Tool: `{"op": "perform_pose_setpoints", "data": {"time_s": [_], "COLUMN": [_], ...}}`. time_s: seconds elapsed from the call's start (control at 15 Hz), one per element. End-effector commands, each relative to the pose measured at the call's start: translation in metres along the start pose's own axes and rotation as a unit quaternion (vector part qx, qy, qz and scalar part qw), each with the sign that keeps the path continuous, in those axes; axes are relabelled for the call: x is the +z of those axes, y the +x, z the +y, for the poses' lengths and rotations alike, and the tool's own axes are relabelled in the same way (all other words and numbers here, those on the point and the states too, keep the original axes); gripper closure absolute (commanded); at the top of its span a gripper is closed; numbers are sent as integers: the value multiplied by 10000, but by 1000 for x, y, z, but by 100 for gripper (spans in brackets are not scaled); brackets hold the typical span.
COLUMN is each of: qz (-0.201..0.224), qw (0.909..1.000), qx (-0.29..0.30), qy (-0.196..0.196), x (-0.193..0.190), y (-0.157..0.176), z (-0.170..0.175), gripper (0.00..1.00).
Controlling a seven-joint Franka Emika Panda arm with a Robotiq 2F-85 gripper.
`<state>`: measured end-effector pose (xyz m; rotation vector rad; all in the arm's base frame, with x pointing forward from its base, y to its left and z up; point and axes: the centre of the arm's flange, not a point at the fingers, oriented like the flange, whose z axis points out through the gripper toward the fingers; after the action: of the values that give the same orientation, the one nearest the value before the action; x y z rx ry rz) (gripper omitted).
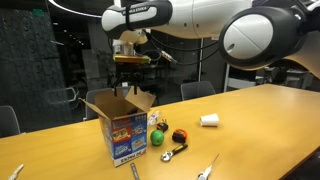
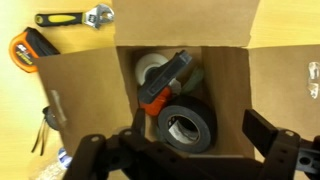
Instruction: Put the black tape in the box
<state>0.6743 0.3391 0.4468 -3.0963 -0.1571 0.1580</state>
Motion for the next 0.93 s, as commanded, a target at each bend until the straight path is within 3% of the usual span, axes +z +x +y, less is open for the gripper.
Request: {"op": "perform_pose_setpoints", "data": {"time_s": [0.0, 0.2, 0.33, 0.6, 0.87], "qz": [232, 574, 788, 818, 427], "qw": [9974, 9898, 9853, 9849, 9886], "qx": [-84, 19, 126, 439, 789], "qy": [-680, -1301, -1513, -1464, -1212], "x": [-73, -119, -140, -146, -122], "y": [-13, -57, -84, -108, -116], "z": [30, 81, 115, 173, 214], "gripper": [0, 0, 0, 0, 0]}}
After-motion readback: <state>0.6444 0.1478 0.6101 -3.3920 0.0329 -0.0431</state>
